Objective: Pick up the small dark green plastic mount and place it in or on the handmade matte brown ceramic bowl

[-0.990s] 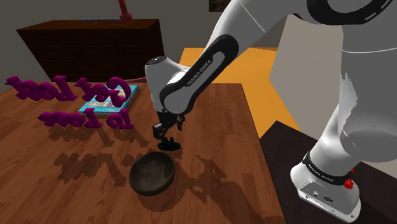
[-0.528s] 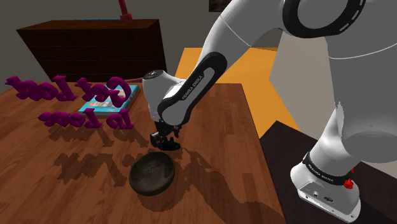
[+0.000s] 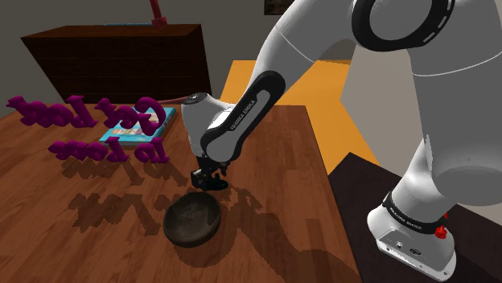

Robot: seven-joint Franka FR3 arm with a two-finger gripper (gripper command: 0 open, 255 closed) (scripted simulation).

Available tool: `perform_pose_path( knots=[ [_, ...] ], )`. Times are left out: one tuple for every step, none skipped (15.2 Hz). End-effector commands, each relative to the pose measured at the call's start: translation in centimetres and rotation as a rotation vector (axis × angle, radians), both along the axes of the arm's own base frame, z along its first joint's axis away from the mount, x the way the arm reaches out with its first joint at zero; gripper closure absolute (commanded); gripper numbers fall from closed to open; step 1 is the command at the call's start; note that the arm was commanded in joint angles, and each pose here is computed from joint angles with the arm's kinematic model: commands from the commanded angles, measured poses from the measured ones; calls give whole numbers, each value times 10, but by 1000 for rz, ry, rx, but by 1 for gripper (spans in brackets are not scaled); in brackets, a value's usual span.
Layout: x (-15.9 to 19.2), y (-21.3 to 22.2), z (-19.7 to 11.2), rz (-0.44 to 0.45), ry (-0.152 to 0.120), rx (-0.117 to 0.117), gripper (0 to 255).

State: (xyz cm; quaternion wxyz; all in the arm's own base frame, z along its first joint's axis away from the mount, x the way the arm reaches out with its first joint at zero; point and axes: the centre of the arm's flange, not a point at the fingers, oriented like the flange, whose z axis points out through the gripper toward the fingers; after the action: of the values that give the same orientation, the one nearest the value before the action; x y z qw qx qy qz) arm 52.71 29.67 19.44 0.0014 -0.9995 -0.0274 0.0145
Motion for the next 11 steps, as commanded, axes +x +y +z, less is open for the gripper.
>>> perform_pose_path(
  knots=[
    [0, 0, 0, 0, 0, 0, 0],
    [0, 0, 0, 0, 0, 0, 255],
    [0, 0, 0, 0, 0, 0, 255],
    [0, 0, 0, 0, 0, 0, 255],
    [0, 0, 0, 0, 0, 0, 255],
    [0, 0, 0, 0, 0, 0, 255],
    [0, 0, 0, 0, 0, 0, 255],
    [0, 0, 0, 0, 0, 0, 255],
    [0, 0, 0, 0, 0, 0, 255],
    [0, 0, 0, 0, 0, 0, 255],
    [0, 0, 0, 0, 0, 0, 255]
  ],
)
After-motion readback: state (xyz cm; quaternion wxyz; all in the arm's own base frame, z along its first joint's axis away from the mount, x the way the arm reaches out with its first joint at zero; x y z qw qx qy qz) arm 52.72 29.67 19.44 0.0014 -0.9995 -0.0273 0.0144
